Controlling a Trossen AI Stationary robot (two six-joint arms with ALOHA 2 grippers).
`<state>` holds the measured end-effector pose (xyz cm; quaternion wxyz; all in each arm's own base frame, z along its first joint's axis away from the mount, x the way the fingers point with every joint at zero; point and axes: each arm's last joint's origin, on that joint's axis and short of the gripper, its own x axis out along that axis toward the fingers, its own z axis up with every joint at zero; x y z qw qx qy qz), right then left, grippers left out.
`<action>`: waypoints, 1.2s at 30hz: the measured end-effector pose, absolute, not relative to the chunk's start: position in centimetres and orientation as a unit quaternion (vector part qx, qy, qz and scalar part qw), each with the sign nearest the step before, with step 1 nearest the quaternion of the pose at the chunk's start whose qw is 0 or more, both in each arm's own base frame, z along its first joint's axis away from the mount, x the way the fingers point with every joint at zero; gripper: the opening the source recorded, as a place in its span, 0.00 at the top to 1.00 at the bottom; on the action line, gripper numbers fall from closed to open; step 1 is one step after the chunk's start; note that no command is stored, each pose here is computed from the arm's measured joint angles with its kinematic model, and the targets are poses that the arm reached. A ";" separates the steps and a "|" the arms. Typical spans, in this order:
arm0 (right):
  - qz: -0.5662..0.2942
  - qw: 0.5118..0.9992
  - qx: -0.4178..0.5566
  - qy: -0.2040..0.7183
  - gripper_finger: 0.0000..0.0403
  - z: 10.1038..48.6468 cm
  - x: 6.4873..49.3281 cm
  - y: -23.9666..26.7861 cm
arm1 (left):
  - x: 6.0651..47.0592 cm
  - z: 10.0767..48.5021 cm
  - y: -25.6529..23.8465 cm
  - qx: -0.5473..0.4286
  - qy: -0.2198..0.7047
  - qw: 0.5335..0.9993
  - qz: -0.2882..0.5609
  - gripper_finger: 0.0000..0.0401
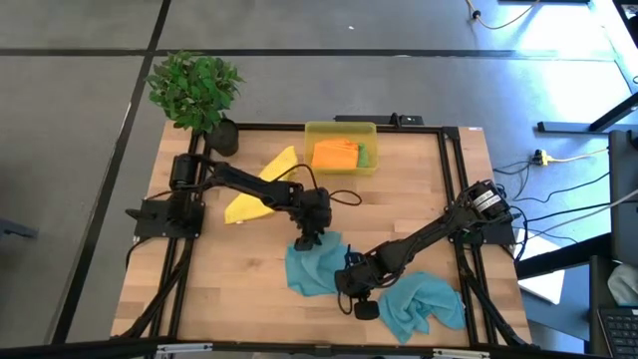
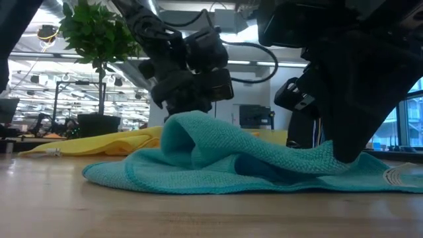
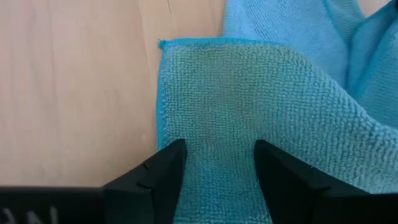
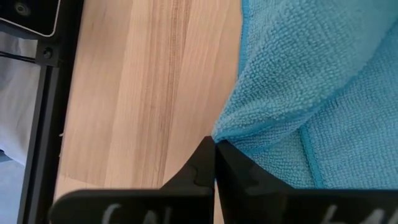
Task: Fold microfiber towels
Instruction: Fold the top blue microfiber cloth
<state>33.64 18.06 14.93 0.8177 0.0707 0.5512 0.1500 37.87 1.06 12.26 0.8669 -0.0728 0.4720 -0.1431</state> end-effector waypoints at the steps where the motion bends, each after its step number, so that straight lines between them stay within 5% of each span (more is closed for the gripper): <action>1: 0.150 0.818 0.071 0.551 0.99 14.9 33.6 18.1 | 37.9 12.3 0.9 -0.063 0.470 0.869 -0.141 0.55; 11: 0.150 0.818 0.071 0.551 0.99 14.9 33.6 18.1 | 37.5 15.2 0.9 -0.008 0.441 0.890 -0.119 0.97; 16: 0.150 0.817 0.071 0.552 0.99 14.9 33.6 18.1 | 37.3 17.2 0.7 0.022 0.416 0.905 -0.091 1.00; 24: 0.150 0.817 0.071 0.552 0.98 14.9 33.6 18.1 | 38.0 17.7 0.4 -0.031 0.374 0.919 -0.119 0.96; 36: 0.152 0.816 0.073 0.554 0.97 14.9 33.6 18.0 | 39.7 12.8 0.5 -0.059 0.387 0.916 -0.087 0.59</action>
